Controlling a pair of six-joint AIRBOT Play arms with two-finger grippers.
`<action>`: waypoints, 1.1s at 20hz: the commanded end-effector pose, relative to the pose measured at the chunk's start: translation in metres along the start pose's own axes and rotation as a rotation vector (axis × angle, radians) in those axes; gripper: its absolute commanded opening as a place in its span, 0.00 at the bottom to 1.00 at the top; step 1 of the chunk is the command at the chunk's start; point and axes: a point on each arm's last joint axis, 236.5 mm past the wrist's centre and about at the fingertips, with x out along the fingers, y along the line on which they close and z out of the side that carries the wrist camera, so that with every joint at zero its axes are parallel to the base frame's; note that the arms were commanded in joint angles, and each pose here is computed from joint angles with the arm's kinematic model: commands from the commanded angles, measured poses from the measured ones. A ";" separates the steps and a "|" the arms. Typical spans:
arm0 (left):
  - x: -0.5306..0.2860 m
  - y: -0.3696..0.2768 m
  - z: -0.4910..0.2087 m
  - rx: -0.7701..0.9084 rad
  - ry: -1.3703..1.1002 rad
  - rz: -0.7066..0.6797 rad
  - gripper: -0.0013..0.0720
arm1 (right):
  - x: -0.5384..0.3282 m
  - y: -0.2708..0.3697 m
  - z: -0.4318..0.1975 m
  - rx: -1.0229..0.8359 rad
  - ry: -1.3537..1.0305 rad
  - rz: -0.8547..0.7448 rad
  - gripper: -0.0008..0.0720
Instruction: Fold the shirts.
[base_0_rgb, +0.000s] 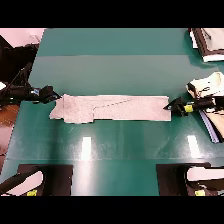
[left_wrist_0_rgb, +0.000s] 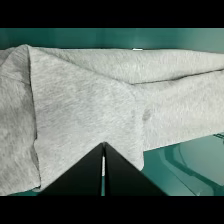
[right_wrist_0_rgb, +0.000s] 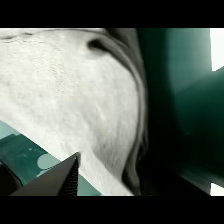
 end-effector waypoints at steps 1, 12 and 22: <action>0.003 -0.006 -0.006 0.008 0.026 -0.011 0.04 | 0.020 0.009 0.007 -0.038 -0.013 0.011 0.36; 0.132 -0.121 -0.053 0.260 0.213 -0.105 0.04 | -0.043 0.105 0.010 -0.302 -0.159 0.004 0.02; 0.242 -0.180 -0.079 0.337 0.350 -0.151 0.04 | -0.053 0.295 -0.024 -0.666 -0.117 0.091 0.02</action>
